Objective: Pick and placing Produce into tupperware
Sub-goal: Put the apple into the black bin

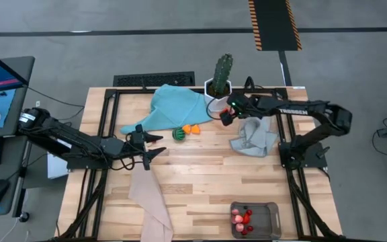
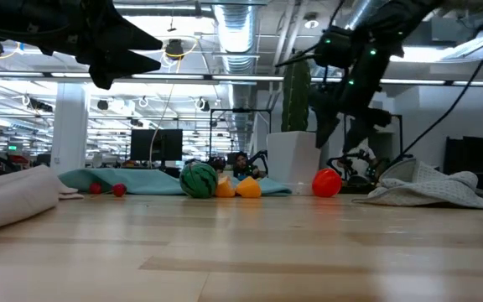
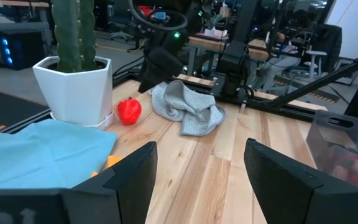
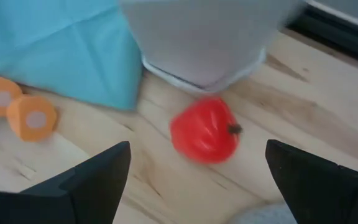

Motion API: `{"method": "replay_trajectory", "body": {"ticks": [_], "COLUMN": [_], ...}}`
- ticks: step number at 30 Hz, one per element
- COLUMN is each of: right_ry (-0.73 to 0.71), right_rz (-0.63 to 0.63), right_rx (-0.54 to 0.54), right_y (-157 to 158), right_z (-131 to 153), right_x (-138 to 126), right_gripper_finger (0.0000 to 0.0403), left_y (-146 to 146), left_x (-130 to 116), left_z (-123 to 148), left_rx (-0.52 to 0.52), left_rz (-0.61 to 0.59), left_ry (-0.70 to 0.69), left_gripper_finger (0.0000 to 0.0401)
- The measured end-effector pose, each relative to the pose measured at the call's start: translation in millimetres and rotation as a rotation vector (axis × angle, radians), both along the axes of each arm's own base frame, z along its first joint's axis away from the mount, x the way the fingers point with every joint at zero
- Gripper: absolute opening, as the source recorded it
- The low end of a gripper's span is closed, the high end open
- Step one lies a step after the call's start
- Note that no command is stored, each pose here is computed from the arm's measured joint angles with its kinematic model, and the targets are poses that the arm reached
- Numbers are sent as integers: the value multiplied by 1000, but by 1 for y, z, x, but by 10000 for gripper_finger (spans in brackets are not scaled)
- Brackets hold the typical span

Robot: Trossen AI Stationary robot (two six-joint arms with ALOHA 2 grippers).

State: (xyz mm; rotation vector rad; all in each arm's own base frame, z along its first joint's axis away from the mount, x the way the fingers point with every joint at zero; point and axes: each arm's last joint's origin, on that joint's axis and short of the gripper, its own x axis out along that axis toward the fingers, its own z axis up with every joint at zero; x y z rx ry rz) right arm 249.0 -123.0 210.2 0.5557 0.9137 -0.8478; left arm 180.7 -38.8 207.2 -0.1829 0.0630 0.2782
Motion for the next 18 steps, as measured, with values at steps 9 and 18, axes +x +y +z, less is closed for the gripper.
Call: {"method": "replay_trajectory", "body": {"ticks": [9, 18], "right_ry": [97, 203], "right_rz": [-8, -15], "right_rx": [94, 150], "right_y": [-21, -29], "right_z": [-8, -33], "right_x": [22, 31], "right_gripper_finger": [398, 396], "left_y": [-1, -1], "left_x": [0, 0], "left_z": [0, 0], "left_rx": [0, 5], "left_rz": [-29, -30], "left_ry": [2, 3], "left_gripper_finger": [230, 230]}}
